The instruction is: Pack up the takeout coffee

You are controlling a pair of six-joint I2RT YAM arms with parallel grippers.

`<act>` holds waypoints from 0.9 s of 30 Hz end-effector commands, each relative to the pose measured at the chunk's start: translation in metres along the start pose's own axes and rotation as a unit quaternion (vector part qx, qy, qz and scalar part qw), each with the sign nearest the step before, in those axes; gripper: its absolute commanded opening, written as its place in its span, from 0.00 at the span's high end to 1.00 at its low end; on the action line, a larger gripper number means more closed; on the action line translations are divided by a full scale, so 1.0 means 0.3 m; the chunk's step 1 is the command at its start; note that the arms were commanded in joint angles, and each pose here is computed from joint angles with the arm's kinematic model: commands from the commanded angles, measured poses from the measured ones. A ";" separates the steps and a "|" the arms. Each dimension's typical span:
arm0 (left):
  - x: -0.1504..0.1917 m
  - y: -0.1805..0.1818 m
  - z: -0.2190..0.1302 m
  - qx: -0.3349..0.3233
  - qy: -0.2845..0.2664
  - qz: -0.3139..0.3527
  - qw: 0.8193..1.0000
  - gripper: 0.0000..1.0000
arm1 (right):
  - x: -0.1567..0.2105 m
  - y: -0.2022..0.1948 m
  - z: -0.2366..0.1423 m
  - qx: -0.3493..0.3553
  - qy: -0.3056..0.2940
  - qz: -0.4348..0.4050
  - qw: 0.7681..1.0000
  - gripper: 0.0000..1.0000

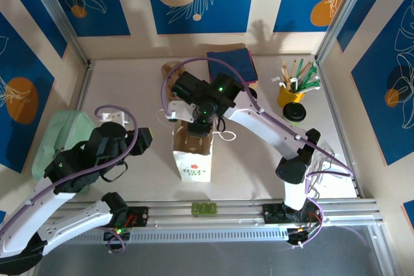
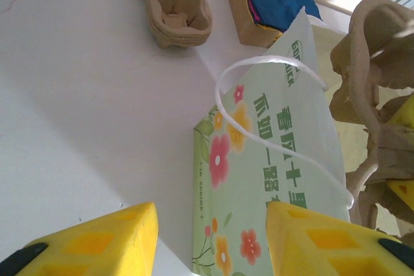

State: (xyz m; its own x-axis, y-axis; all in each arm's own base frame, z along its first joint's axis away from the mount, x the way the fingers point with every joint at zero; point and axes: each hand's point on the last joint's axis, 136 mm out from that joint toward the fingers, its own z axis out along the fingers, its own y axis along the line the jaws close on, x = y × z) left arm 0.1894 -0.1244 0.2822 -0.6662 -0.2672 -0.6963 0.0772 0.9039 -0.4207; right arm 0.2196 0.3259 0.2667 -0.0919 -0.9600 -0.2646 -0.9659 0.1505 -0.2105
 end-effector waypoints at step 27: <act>0.062 -0.220 0.076 0.153 0.059 0.074 0.984 0.48 | 0.039 0.084 0.126 -0.110 -0.012 0.048 0.993 0.57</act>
State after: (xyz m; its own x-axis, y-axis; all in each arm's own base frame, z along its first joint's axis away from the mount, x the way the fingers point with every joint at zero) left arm 0.1920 -0.1756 0.2774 -0.7212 -0.1454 -0.6773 0.2694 0.8419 -0.4676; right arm 0.2121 0.3255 0.2084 -0.1830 -0.9557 -0.2305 -0.9818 0.1897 -0.0071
